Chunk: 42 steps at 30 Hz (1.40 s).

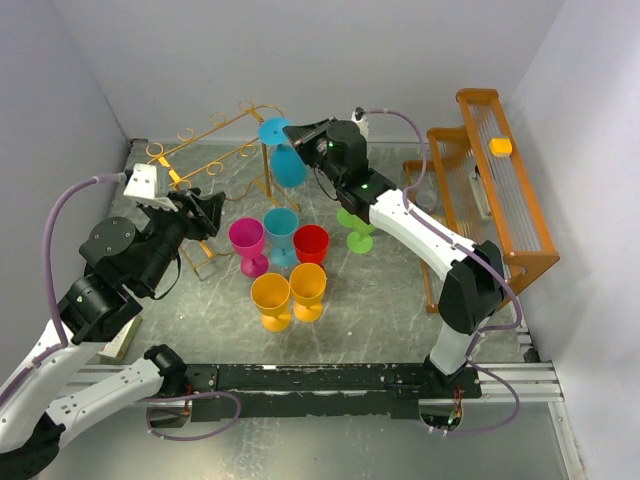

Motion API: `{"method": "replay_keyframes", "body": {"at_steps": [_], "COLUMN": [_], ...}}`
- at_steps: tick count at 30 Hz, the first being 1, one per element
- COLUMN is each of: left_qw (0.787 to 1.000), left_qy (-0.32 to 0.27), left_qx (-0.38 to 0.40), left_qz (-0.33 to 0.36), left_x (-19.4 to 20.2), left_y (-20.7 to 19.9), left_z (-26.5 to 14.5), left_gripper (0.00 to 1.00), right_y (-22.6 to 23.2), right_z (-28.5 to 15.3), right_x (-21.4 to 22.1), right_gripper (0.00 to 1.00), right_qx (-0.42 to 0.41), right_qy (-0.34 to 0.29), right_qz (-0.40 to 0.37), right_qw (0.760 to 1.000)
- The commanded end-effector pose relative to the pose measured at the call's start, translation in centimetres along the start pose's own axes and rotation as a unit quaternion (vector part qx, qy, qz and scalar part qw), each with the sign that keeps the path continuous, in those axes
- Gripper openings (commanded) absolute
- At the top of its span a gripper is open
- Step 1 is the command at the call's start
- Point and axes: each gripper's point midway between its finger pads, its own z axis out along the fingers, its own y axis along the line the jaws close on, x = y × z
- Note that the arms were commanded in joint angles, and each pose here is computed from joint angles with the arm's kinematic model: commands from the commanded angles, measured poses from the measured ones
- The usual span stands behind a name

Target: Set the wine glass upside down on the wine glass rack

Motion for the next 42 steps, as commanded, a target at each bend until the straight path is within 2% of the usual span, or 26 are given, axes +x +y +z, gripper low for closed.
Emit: {"method": "replay_keyframes", "body": {"at_steps": [1, 12, 20, 22, 29, 31, 34, 38, 42], "left_qw": [1.000, 1.000, 1.000, 1.000, 1.000, 1.000, 1.000, 0.999, 0.998], "left_qy": [-0.007, -0.006, -0.002, 0.000, 0.000, 0.003, 0.011, 0.018, 0.017], "left_qx": [-0.005, -0.011, -0.012, -0.013, -0.015, -0.013, -0.005, 0.014, 0.047], "left_qz": [-0.007, 0.006, 0.011, 0.011, 0.013, 0.014, 0.018, 0.024, 0.031], "left_x": [-0.5, -0.1, 0.1, 0.2, 0.0, 0.0, 0.2, 0.5, 0.7], "left_y": [0.2, 0.6, 0.6, 0.6, 0.8, 0.7, 0.4, -0.2, -1.1], "left_z": [-0.3, -0.4, -0.1, -0.1, -0.4, -0.4, -0.4, -0.5, -0.9], "left_gripper": [0.64, 0.65, 0.65, 0.65, 0.66, 0.67, 0.69, 0.70, 0.73], "right_y": [2.9, 1.3, -0.2, -0.3, 0.2, 0.3, -0.4, -1.8, -6.5], "right_z": [0.1, 0.9, 1.4, 1.4, 0.2, -0.7, -2.1, -5.0, -8.4], "right_x": [-1.6, -1.9, -1.9, -1.9, -3.3, -4.2, -5.5, -7.1, -7.8], "right_gripper": [0.00, 0.10, 0.25, 0.31, 0.64, 0.69, 0.72, 0.70, 0.69], "right_qx": [-0.037, -0.011, 0.007, 0.008, 0.001, -0.002, 0.003, 0.017, 0.102], "right_qy": [-0.023, -0.035, -0.025, -0.021, -0.028, -0.033, -0.039, -0.036, 0.000], "right_qz": [0.008, -0.030, -0.046, -0.050, -0.078, -0.088, -0.120, -0.193, -0.305], "right_qw": [0.999, 0.999, 0.999, 0.999, 0.997, 0.996, 0.992, 0.980, 0.947]}}
